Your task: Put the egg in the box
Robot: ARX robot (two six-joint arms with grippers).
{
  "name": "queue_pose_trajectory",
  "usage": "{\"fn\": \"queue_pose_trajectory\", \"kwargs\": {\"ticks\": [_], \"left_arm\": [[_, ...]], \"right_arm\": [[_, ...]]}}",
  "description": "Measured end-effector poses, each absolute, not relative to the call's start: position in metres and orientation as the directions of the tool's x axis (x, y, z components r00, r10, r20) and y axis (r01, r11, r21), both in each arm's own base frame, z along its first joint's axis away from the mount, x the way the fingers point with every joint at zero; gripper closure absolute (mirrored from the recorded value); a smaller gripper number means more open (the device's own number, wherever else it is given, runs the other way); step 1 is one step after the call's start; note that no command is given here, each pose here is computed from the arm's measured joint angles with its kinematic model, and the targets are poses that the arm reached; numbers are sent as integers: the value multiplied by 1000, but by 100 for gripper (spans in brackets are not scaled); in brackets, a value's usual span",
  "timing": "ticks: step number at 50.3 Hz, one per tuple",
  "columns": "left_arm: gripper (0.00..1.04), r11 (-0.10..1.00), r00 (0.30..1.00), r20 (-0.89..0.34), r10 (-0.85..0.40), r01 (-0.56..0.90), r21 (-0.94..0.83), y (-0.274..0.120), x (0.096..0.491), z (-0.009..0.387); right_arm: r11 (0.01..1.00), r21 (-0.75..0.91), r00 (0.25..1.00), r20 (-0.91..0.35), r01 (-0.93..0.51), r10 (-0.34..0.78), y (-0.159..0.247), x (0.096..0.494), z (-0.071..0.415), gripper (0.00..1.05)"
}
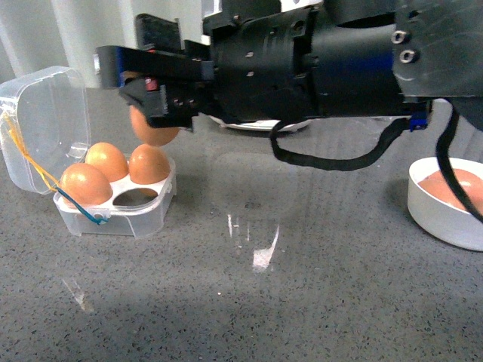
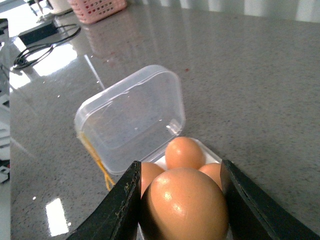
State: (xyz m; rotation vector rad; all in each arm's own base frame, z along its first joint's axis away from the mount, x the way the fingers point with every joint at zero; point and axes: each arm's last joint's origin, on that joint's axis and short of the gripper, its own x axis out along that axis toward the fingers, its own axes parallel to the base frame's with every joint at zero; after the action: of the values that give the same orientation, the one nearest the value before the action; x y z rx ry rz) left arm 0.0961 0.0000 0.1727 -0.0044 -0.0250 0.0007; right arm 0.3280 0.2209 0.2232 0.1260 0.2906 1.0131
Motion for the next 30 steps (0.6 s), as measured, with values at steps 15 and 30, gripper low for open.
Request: {"fn": "queue_pose_trajectory", "kwargs": {"ticks": [15,30], "left_arm": [[7,1000,1000,25,0,0,-4,0,96,173],[7,1000,1000,25,1,-1,-4,0,96,173]], "right_arm": [[473,200,426,-239,-858,873,242,326,209,64],[491,181,445,-245,-852,862,244,329,208,64]]}}
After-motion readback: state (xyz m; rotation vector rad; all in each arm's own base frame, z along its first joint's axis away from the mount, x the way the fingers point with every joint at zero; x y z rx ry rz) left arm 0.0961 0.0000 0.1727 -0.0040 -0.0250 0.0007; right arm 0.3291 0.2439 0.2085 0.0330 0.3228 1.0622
